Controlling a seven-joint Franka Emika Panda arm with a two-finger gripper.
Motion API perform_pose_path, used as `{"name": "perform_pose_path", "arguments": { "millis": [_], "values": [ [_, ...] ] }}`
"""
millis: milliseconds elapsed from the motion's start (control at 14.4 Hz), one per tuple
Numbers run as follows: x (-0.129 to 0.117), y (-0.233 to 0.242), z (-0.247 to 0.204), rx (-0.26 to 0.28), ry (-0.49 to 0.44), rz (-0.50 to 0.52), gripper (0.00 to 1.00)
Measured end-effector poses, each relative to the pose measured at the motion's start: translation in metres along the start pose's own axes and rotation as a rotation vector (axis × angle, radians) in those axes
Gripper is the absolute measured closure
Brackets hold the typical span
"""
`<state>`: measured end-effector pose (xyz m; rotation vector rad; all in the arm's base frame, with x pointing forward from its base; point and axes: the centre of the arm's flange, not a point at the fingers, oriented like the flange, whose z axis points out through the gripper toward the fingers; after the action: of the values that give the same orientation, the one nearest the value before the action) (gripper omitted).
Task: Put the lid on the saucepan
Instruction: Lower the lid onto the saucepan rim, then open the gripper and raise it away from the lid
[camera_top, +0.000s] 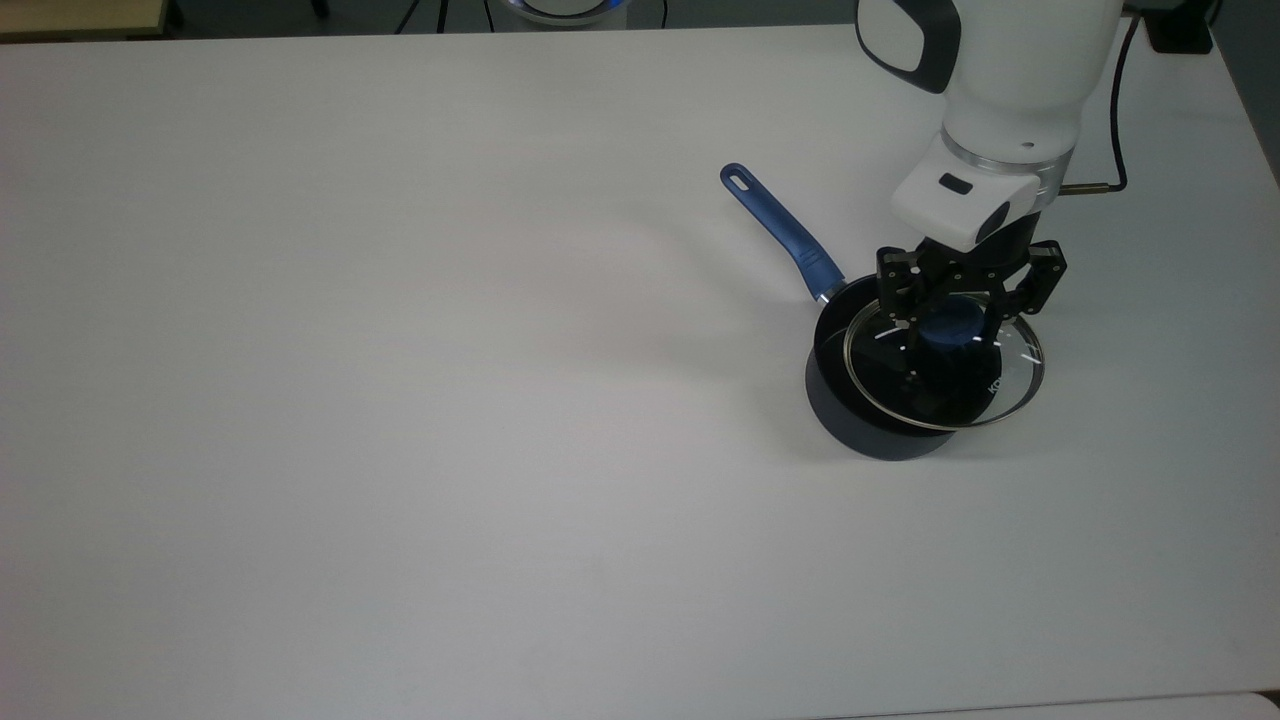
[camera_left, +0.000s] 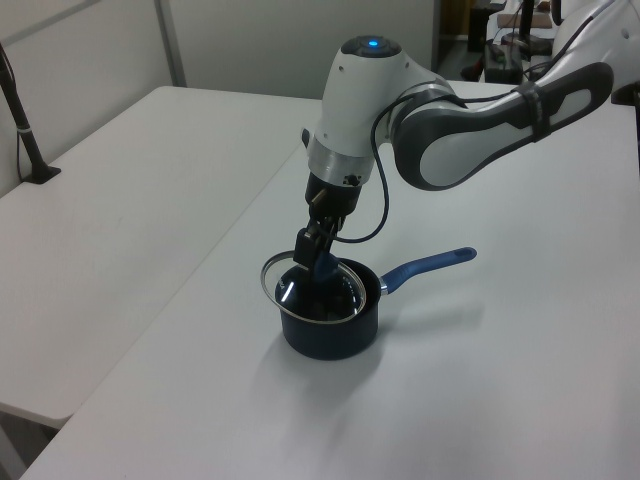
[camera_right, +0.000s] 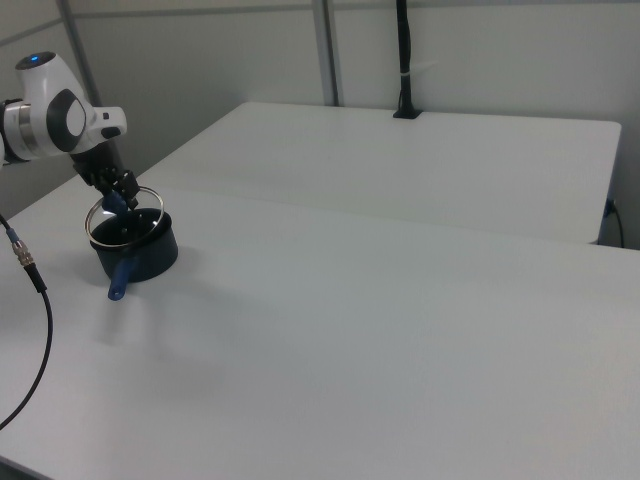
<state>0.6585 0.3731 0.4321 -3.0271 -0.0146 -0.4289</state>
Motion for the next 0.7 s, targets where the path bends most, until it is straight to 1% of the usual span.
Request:
{"name": "perform_pose_path", "arguments": {
  "millis": [487, 557, 627, 696],
  "values": [
    [-0.0071, 0.0056, 0.0057, -0.043, -0.069, 0.002, 0.35],
    [-0.0081, 0.0061, 0.0067, -0.047, -0.077, 0.002, 0.34],
    [-0.0093, 0.0069, 0.0086, -0.052, -0.084, 0.002, 0.27],
    [-0.01, 0.0072, 0.01, -0.054, -0.088, 0.001, 0.18]
  ]
}}
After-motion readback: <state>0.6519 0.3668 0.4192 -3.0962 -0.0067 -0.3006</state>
